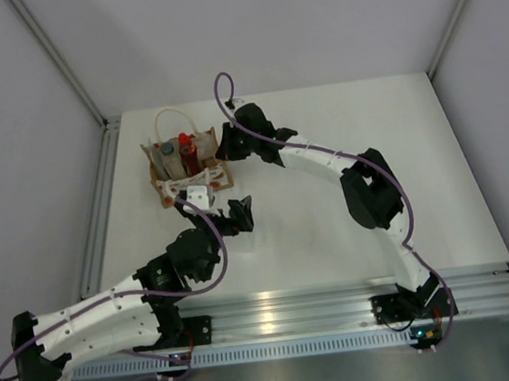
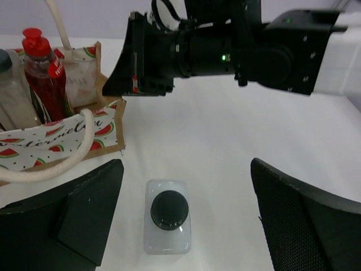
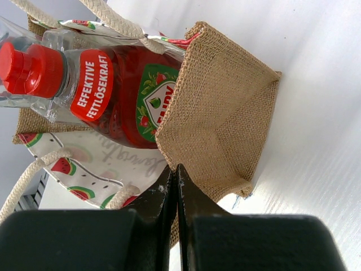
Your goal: Take the personal care products out of the canvas bag
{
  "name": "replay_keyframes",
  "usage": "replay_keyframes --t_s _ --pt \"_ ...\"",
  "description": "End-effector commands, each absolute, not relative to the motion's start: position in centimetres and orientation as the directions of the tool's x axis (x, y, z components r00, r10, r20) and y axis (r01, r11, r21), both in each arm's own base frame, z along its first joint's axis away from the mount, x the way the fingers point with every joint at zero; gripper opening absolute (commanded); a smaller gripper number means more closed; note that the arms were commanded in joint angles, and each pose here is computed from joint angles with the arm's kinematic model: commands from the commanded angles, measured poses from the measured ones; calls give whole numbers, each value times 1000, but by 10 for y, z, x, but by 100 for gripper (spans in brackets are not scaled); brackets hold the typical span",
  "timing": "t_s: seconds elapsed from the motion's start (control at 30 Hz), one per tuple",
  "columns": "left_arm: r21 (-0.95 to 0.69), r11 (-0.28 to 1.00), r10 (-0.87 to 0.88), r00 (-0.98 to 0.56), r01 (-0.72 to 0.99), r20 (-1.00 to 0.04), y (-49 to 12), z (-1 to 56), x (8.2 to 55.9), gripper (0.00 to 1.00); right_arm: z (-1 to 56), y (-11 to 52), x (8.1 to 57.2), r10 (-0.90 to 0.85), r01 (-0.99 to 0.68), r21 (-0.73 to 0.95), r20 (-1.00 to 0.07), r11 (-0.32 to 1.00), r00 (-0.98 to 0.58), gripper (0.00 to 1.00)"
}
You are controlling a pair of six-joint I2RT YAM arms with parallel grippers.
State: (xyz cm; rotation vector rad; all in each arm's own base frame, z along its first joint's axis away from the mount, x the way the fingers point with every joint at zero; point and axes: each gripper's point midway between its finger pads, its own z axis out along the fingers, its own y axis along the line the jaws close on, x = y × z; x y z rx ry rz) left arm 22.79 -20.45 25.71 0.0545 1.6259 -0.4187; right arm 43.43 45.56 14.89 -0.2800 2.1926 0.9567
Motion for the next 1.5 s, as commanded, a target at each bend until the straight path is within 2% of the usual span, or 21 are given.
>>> replay_keyframes --t_s 0.0,0.13,0.27,0.3,0.37,0.43,0.47,0.53,0.67,0.83,1.17,1.47 --pt "-271 940 -257 -89 207 -962 -190 294 230 99 115 445 437 39 -418 519 -660 745 -750 0" --pt "-217 968 -211 -59 127 -976 -183 328 239 99 118 444 438 42 -419 520 -663 744 -748 0" --pt "-240 971 -240 -14 -13 -971 -161 356 269 98 125 444 437 50 -422 524 -668 740 -743 0" --pt "-210 978 -208 -73 17 -975 -169 344 279 98 127 445 437 52 -422 528 -667 737 -743 0" --pt "-287 956 -291 -110 -58 -950 -144 341 312 98 130 445 436 54 -424 534 -666 732 -744 0" --pt "-319 947 -319 -197 -30 -927 -148 331 334 98 132 445 435 57 -423 537 -665 730 -745 0" --pt "-318 944 -328 -204 -84 -922 -130 329 349 95 135 445 435 56 -428 536 -668 728 -742 0" --pt "-287 953 -303 -276 -98 -912 -134 319 370 94 135 443 434 55 -426 533 -668 731 -742 0" --pt "-276 954 -301 -337 -120 -892 -124 305 409 92 139 441 433 53 -432 527 -676 732 -735 0" --pt "-254 955 -295 -408 -152 -864 -115 281 444 86 142 441 432 51 -438 529 -678 727 -733 0" --pt "-145 967 -233 -510 -208 -828 -106 243 462 81 137 441 433 42 -441 526 -676 727 -736 0" --pt "-101 963 -220 -507 -251 -834 -97 239 462 80 135 440 435 38 -444 521 -679 729 -733 0"
